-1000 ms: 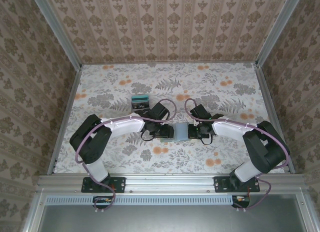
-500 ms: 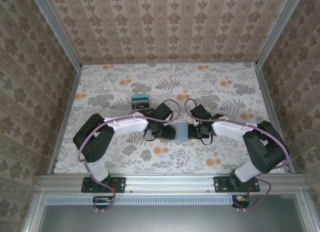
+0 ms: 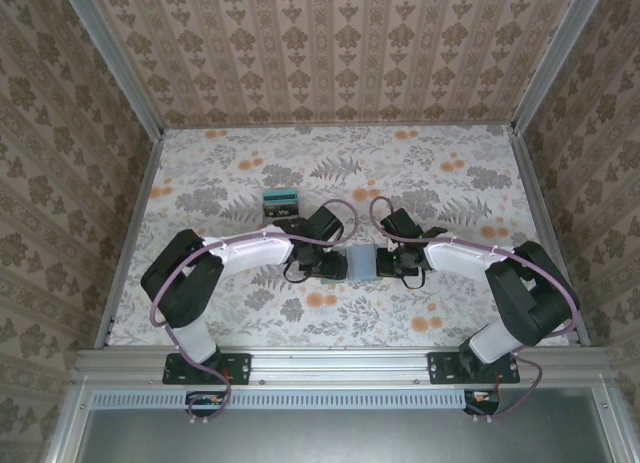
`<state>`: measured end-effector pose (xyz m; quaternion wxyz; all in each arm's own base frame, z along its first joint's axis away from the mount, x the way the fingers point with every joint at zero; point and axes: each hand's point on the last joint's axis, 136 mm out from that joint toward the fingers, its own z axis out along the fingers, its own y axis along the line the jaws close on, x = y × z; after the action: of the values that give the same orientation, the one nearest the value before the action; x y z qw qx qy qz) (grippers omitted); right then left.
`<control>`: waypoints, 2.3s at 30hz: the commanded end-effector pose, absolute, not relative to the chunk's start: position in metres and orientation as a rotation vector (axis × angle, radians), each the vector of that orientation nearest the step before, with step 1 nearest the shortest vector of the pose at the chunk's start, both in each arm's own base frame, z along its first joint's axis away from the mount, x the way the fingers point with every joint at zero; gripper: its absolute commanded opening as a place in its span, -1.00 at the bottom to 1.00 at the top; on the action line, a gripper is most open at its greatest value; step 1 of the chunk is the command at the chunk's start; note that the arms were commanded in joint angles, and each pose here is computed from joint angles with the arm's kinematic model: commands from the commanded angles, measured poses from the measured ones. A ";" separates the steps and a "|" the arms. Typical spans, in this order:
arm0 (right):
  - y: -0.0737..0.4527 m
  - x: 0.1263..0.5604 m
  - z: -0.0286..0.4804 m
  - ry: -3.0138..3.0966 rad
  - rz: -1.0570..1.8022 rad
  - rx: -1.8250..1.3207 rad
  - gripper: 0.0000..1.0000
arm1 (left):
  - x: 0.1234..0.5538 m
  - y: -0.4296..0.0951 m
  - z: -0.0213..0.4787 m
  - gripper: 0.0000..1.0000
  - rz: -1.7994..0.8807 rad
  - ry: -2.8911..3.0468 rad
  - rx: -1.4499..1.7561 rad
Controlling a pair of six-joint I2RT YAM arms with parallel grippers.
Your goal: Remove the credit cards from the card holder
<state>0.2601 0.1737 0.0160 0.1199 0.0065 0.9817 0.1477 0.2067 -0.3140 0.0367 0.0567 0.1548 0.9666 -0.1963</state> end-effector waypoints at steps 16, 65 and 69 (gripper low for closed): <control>0.170 0.248 0.005 2.911 0.425 0.040 -0.82 | 0.201 -0.338 0.038 -0.01 -0.738 2.902 0.575; 0.242 0.285 0.073 2.720 0.871 0.014 -0.57 | 0.226 -0.291 0.042 -0.80 -0.698 2.858 0.407; 0.250 0.286 0.063 2.755 0.884 0.025 -0.55 | 0.228 -0.294 0.035 -0.80 -0.702 2.869 0.398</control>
<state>0.2814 0.2356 0.0574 0.1320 0.0081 0.9510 0.2796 0.2229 -0.2917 0.0397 0.0805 0.1427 0.9578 -0.2362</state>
